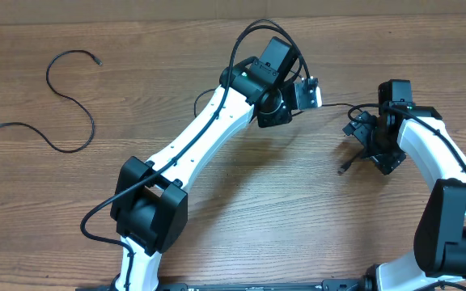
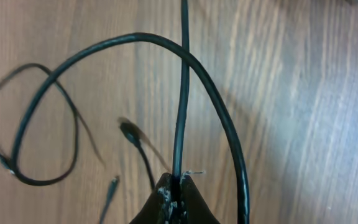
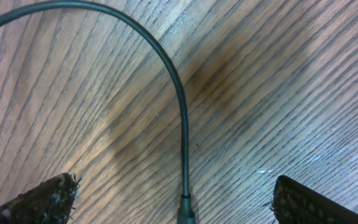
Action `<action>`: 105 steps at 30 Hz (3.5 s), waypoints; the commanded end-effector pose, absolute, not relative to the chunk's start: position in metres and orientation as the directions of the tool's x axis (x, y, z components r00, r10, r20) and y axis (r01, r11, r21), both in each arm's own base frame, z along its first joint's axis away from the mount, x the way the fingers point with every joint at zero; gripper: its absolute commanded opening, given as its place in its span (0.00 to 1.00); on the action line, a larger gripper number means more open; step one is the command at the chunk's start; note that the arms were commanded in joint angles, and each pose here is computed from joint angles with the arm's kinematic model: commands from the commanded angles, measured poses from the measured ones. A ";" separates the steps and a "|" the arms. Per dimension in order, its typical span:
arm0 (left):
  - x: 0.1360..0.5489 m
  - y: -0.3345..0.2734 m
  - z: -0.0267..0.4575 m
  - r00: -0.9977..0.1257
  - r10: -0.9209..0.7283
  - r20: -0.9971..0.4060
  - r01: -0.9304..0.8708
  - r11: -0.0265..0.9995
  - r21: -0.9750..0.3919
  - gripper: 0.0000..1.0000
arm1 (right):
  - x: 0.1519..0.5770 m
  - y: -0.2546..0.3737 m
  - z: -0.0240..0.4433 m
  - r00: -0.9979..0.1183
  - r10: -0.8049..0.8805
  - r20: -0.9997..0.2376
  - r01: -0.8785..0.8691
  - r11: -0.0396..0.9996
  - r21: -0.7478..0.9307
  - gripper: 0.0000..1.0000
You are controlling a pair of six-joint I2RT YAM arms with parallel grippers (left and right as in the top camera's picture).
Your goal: Untangle cables
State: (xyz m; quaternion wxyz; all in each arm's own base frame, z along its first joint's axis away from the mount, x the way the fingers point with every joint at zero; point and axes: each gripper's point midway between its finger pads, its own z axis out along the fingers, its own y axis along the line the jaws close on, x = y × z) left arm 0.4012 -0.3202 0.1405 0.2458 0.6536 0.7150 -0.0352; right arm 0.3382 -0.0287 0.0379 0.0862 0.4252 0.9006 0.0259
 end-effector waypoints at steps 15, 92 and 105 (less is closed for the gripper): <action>0.381 -0.318 0.147 0.008 0.911 -0.413 0.976 0.082 0.200 0.04 | 0.341 -0.026 0.040 -0.620 0.773 -0.134 0.759 0.634 0.146 1.00; 0.435 -0.273 0.332 -0.429 0.525 -0.735 0.601 0.774 0.202 0.04 | 0.419 0.099 0.076 -0.801 0.515 -0.305 0.328 0.804 0.496 0.62; 0.434 -0.273 0.331 -0.433 0.527 -0.731 0.602 0.773 0.201 0.04 | 0.433 0.114 0.032 -0.780 0.551 -0.295 0.383 0.795 0.470 0.73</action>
